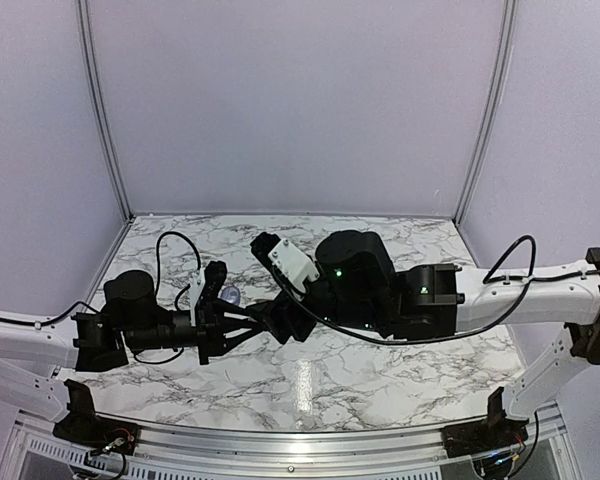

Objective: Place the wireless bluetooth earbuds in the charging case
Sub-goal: Adjust the left earbud in the left side groove of the charging case.

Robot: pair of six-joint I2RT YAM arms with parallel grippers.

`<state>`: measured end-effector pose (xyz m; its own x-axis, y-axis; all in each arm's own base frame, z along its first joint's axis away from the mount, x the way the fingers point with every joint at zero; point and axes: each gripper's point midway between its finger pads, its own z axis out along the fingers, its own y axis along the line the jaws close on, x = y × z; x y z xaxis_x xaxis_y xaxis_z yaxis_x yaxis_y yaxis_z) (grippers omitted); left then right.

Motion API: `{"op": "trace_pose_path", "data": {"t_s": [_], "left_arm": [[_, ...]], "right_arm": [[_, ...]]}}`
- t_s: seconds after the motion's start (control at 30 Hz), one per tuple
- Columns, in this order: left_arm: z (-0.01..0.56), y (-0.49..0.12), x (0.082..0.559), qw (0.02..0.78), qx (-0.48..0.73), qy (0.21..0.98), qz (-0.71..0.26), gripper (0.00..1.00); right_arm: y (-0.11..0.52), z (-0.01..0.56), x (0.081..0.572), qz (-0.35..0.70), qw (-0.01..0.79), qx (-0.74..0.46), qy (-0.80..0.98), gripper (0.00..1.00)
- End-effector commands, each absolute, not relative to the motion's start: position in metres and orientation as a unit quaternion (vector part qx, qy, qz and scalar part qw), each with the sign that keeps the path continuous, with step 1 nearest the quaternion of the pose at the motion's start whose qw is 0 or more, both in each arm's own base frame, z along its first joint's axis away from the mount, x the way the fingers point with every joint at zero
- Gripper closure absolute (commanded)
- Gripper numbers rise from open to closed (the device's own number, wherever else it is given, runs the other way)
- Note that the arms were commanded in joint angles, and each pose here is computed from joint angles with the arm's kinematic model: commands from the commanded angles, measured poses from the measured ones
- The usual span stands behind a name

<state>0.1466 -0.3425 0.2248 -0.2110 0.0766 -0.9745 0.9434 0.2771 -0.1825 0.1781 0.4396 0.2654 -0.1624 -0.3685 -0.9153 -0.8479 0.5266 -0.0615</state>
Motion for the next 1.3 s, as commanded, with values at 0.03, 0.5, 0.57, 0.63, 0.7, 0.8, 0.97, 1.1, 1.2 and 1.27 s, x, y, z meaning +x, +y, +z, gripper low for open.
{"op": "trace_pose_path", "data": {"t_s": [0.03, 0.5, 0.57, 0.63, 0.7, 0.8, 0.97, 1.1, 1.2, 1.27], "left_arm": [[0.243, -0.343, 0.147, 0.502, 0.399, 0.620, -0.451, 1.00], [0.244, -0.338, 0.149, 0.509, 0.396, 0.620, -0.445, 1.00], [0.242, -0.337, 0.155, 0.515, 0.390, 0.630, -0.431, 1.00], [0.237, -0.336, 0.161, 0.516, 0.389, 0.642, -0.413, 1.00], [0.233, -0.336, 0.168, 0.518, 0.384, 0.654, -0.396, 1.00], [0.229, -0.334, 0.174, 0.521, 0.377, 0.666, -0.378, 1.00], [0.229, -0.332, 0.180, 0.526, 0.369, 0.672, -0.367, 1.00], [0.228, -0.332, 0.179, 0.523, 0.370, 0.673, -0.369, 1.00], [0.229, -0.333, 0.178, 0.523, 0.371, 0.671, -0.371, 1.00], [0.229, -0.333, 0.178, 0.522, 0.372, 0.672, -0.372, 1.00]], "right_arm": [[0.438, 0.272, 0.171, 0.268, 0.485, -0.429, 0.714, 0.21], [0.418, 0.265, 0.176, 0.245, 0.483, -0.418, 0.730, 0.22], [0.418, 0.269, 0.174, 0.251, 0.485, -0.418, 0.726, 0.22], [0.420, 0.274, 0.174, 0.257, 0.488, -0.418, 0.722, 0.21], [0.423, 0.280, 0.175, 0.261, 0.491, -0.414, 0.721, 0.20], [0.428, 0.285, 0.180, 0.259, 0.493, -0.403, 0.726, 0.19], [0.438, 0.287, 0.190, 0.250, 0.497, -0.380, 0.739, 0.16], [0.445, 0.287, 0.198, 0.240, 0.498, -0.368, 0.747, 0.14], [0.449, 0.283, 0.204, 0.225, 0.498, -0.360, 0.756, 0.14], [0.450, 0.281, 0.208, 0.215, 0.498, -0.357, 0.760, 0.13]]}}
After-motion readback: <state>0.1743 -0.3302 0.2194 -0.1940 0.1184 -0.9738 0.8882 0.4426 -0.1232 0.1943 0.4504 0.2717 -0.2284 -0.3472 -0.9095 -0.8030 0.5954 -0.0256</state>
